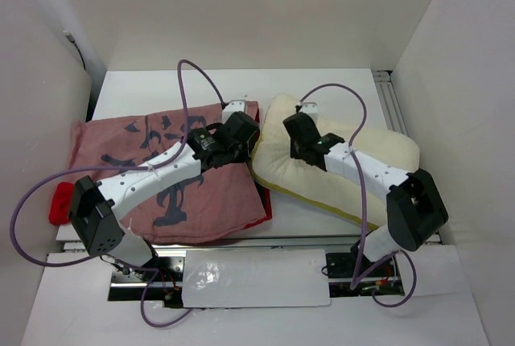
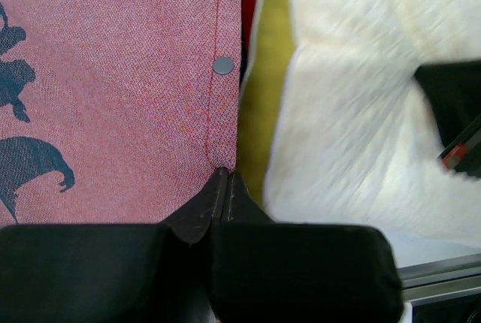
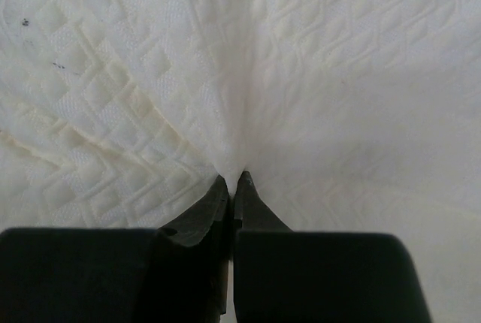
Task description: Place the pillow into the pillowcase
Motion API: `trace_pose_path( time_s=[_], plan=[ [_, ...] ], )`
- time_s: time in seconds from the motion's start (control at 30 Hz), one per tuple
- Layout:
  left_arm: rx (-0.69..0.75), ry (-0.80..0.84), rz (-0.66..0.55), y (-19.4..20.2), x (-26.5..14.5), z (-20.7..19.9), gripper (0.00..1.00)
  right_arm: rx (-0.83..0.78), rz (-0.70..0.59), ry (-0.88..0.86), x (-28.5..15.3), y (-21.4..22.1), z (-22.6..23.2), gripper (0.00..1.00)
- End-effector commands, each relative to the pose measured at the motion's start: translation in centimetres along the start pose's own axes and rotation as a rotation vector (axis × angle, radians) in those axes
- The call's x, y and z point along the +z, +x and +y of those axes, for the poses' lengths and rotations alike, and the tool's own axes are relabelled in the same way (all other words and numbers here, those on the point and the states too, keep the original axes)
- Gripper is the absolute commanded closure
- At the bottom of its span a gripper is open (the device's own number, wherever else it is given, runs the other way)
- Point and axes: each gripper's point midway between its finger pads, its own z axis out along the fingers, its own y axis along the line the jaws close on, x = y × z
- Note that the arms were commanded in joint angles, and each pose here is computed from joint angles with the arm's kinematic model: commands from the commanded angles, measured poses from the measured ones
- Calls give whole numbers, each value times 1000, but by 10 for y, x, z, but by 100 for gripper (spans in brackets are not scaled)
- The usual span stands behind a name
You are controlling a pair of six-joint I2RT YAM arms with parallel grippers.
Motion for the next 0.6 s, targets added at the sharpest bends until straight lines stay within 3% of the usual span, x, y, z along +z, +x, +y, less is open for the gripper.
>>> trace_pose_path(
  time_s=[0.0,0.2,0.4,0.53,0.57],
  plan=[
    [-47,10,-47,-10,-8,-5,100,37,-28,-38,-25,-4,33,100],
    [-68,23,-55,-9,-11,-12,100,89,12,-5,-37,34,60,100],
    [-70,28,-51,-4,-14,-11,100,145,77,-104,-30,66,93,99],
    [-47,-6,-9,12,-15,-1,100,105,41,-98,-33,56,90,38],
    [-47,-6,-8,12,-19,2,100,80,18,-117,-37,49,91,18]
  ],
)
